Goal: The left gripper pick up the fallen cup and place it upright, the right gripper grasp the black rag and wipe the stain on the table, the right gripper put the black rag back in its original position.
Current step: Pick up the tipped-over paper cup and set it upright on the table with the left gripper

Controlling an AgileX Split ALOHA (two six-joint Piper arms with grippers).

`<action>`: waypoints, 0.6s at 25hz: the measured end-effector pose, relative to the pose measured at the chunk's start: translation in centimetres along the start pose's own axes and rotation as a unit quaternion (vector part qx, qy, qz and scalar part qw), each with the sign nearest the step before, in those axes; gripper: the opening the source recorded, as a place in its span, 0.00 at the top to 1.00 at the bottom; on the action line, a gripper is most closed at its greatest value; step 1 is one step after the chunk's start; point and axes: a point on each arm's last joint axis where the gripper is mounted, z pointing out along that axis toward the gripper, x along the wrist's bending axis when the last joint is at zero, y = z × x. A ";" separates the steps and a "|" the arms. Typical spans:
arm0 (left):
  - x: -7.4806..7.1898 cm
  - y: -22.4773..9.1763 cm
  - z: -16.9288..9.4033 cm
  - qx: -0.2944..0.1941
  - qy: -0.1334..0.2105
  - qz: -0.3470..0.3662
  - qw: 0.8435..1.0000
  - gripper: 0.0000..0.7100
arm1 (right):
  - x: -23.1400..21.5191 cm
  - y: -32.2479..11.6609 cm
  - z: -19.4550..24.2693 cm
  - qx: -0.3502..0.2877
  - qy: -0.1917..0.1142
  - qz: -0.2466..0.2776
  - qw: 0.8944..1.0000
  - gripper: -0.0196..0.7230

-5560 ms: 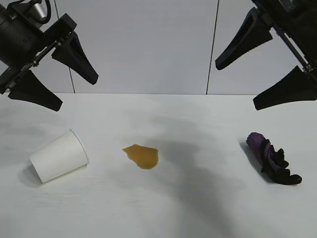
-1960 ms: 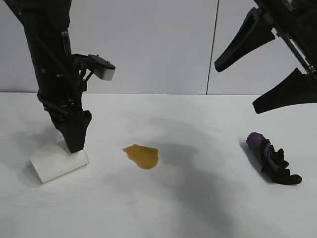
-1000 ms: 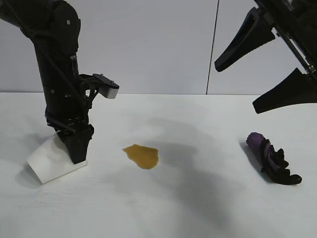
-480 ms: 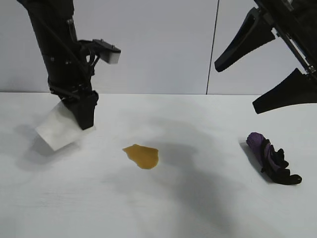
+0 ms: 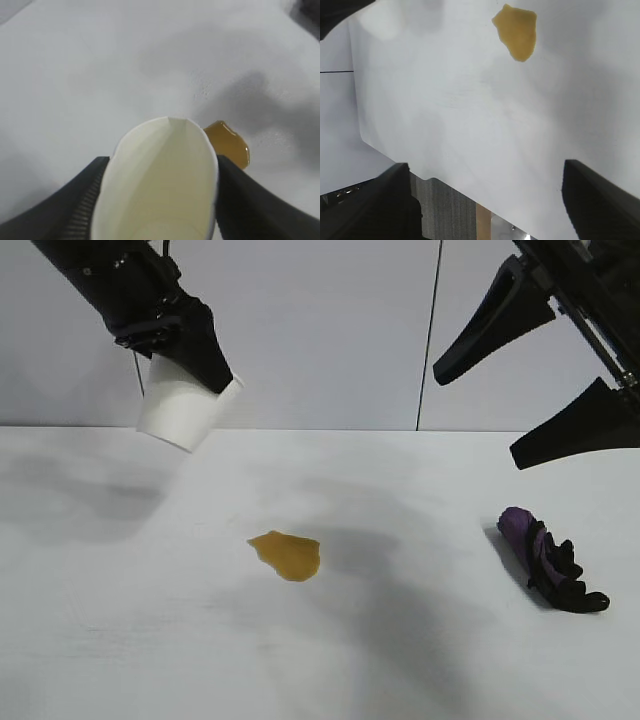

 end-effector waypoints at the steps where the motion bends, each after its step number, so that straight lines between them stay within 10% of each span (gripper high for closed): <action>1: 0.2 -0.1 -0.2 -0.011 -0.013 0.009 1.000 0.40 | 0.0 0.0 0.0 0.000 0.000 0.000 1.000 0.21; 15: 1.3 -5.7 0.5 -0.135 -0.094 0.122 0.979 0.40 | 0.0 0.1 0.0 -0.006 -0.002 0.000 1.000 0.21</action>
